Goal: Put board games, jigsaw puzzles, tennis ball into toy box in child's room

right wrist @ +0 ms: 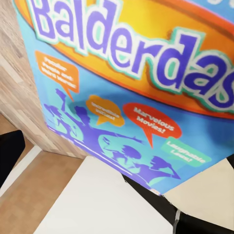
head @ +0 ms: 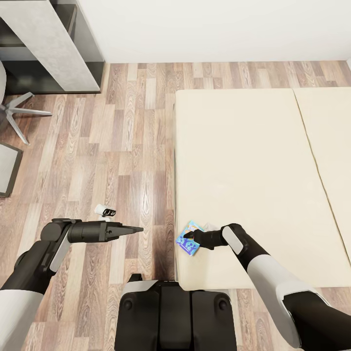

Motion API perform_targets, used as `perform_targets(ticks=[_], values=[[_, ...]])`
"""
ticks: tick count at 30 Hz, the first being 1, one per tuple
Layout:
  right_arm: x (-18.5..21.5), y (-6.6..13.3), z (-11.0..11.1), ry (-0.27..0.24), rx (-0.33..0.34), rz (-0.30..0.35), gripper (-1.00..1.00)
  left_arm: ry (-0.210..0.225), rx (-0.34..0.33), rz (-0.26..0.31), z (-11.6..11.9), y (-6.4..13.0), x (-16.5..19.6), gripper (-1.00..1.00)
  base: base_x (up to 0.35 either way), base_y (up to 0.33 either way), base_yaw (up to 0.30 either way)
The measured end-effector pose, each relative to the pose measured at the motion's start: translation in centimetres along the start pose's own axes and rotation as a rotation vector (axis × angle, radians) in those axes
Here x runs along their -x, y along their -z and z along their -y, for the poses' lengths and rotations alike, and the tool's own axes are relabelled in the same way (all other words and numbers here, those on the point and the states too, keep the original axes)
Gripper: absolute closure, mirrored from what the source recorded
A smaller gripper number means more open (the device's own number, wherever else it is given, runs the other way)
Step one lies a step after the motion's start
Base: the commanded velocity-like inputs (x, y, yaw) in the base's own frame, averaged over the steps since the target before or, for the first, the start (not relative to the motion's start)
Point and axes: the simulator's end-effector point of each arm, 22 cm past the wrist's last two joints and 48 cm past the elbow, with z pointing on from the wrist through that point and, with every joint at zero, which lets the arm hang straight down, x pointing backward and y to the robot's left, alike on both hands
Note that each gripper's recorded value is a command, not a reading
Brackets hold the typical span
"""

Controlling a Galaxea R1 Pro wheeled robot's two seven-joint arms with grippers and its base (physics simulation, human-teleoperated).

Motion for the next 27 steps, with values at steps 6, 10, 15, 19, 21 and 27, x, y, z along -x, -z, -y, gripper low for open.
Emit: perform_targets(ticks=[6,10,15,19,21,27], values=[[0.0,0.0,-0.01,0.0,0.0,0.0,-1.0,0.0,0.0,0.0,0.0,0.0,0.0,-1.0,0.0,0.106,0.0],[0.0,0.0,0.0,0.0,0.0,0.0,-1.0,0.0,0.0,0.0,0.0,0.0,0.0,-1.0,0.0,0.025,0.0],[-0.01,0.0,0.0,0.0,0.0,0.0,-1.0,0.0,0.0,0.0,0.0,0.0,0.0,-1.0,0.0,0.006,0.0],[-0.01,0.0,0.0,0.0,0.0,0.0,-1.0,0.0,0.0,0.0,0.0,0.0,0.0,-1.0,0.0,0.001,0.0],[-0.01,0.0,0.0,0.0,0.0,0.0,-1.0,0.0,0.0,0.0,0.0,0.0,0.0,-1.0,0.0,0.0,0.0],[0.0,0.0,0.0,0.0,0.0,0.0,-1.0,0.0,0.0,0.0,0.0,0.0,0.0,-1.0,0.0,0.078,0.0]])
